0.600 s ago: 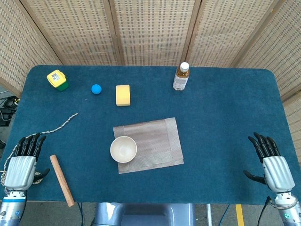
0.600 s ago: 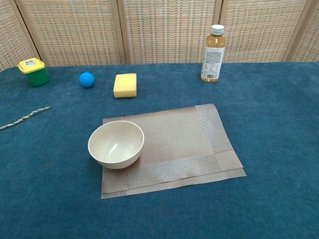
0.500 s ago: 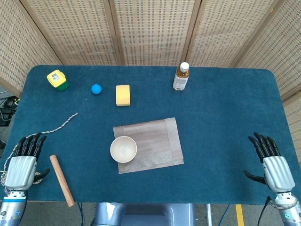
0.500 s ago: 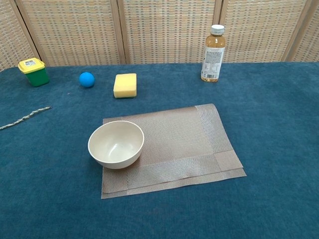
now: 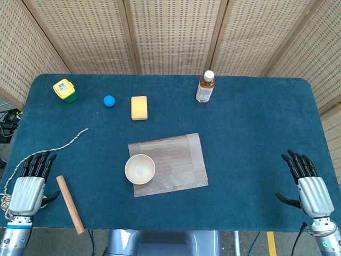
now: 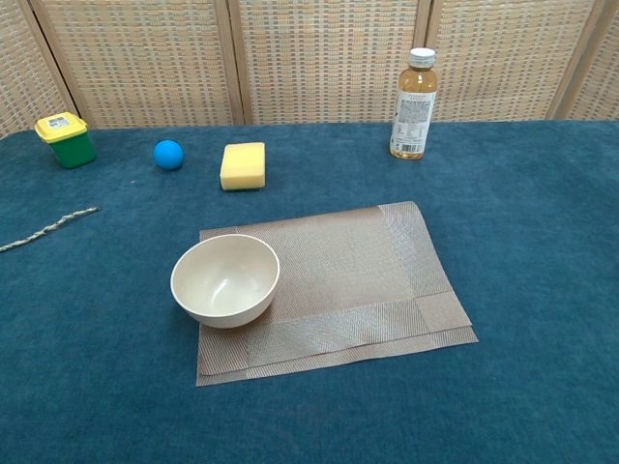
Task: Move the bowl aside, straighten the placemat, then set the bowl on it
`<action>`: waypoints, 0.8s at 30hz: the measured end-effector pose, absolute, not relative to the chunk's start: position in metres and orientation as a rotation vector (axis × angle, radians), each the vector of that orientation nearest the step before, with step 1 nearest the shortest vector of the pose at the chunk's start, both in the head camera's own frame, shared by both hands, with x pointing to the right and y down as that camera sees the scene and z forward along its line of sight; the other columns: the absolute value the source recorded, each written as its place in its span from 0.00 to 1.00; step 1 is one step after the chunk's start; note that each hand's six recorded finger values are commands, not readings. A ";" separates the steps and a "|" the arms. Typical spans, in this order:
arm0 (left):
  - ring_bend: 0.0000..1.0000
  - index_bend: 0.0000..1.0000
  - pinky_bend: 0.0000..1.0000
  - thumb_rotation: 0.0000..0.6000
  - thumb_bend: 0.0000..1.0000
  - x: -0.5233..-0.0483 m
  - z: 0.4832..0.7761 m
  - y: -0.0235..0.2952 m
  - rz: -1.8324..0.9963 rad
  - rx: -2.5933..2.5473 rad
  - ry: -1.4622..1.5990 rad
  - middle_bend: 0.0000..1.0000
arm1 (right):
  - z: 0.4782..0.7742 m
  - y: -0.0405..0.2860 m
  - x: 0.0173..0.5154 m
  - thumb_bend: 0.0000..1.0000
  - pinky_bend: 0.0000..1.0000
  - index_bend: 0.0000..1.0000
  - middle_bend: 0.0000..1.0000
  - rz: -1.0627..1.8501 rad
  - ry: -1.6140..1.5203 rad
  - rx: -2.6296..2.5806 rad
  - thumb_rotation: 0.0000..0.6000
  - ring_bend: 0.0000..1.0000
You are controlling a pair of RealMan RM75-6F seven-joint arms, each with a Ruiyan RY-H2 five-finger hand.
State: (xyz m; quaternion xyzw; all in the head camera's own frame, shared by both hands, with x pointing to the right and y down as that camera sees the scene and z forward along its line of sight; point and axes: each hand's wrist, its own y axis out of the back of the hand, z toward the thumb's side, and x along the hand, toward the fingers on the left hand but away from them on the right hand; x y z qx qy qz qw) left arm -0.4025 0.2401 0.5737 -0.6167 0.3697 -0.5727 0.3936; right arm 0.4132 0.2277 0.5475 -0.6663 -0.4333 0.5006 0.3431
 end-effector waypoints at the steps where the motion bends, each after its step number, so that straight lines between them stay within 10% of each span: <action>1: 0.00 0.00 0.00 1.00 0.03 -0.401 0.574 0.240 -1.453 -1.566 0.933 0.00 | 0.547 0.228 0.413 0.15 0.00 0.00 0.00 1.301 -1.129 -1.729 1.00 0.00; 24: 0.00 0.41 0.00 1.00 0.13 -0.265 0.627 0.210 -1.198 -1.767 0.723 0.00 | 0.540 0.225 0.421 0.15 0.00 0.00 0.00 1.299 -1.182 -1.752 1.00 0.00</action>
